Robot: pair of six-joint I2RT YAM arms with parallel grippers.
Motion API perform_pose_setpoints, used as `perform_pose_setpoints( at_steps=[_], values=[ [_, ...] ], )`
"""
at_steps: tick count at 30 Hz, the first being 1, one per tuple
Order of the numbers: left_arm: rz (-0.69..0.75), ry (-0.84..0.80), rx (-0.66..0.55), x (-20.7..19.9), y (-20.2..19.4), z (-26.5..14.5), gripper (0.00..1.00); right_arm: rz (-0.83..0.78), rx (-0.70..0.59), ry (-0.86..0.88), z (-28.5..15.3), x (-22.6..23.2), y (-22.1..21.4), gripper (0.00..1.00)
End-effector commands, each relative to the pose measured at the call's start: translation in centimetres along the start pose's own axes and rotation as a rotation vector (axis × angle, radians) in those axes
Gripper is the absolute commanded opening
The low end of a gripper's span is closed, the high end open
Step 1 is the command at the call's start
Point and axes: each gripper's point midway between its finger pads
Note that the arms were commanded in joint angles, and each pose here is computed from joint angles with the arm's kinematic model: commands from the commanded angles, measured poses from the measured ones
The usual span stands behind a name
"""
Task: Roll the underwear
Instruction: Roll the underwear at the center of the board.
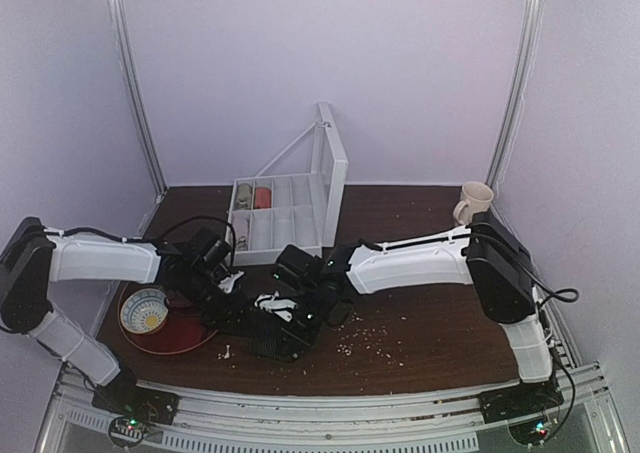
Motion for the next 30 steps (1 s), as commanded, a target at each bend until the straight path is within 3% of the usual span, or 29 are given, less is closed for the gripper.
perform_pose_setpoints(
  at_steps=[1,9,30],
  values=[
    [0.018,-0.002,-0.038,-0.2,0.0,-1.0,0.08,0.162,0.147,0.139,2.3,0.4,-3.5,0.00],
    [0.025,-0.013,-0.077,-0.6,0.0,-1.8,0.08,0.337,0.148,0.299,1.8,-0.2,-2.2,0.00],
    [0.110,-0.032,-0.111,-2.8,-1.4,-1.7,0.07,0.590,0.139,0.419,2.1,-1.5,-1.1,0.00]
  ],
)
Point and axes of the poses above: each gripper's point midway between its finger pads, its own z axis out along the fingers, its own x axis along the line the jaws close on, y = z × x, and after that the axes turned 2 degrees about -z, right-handed
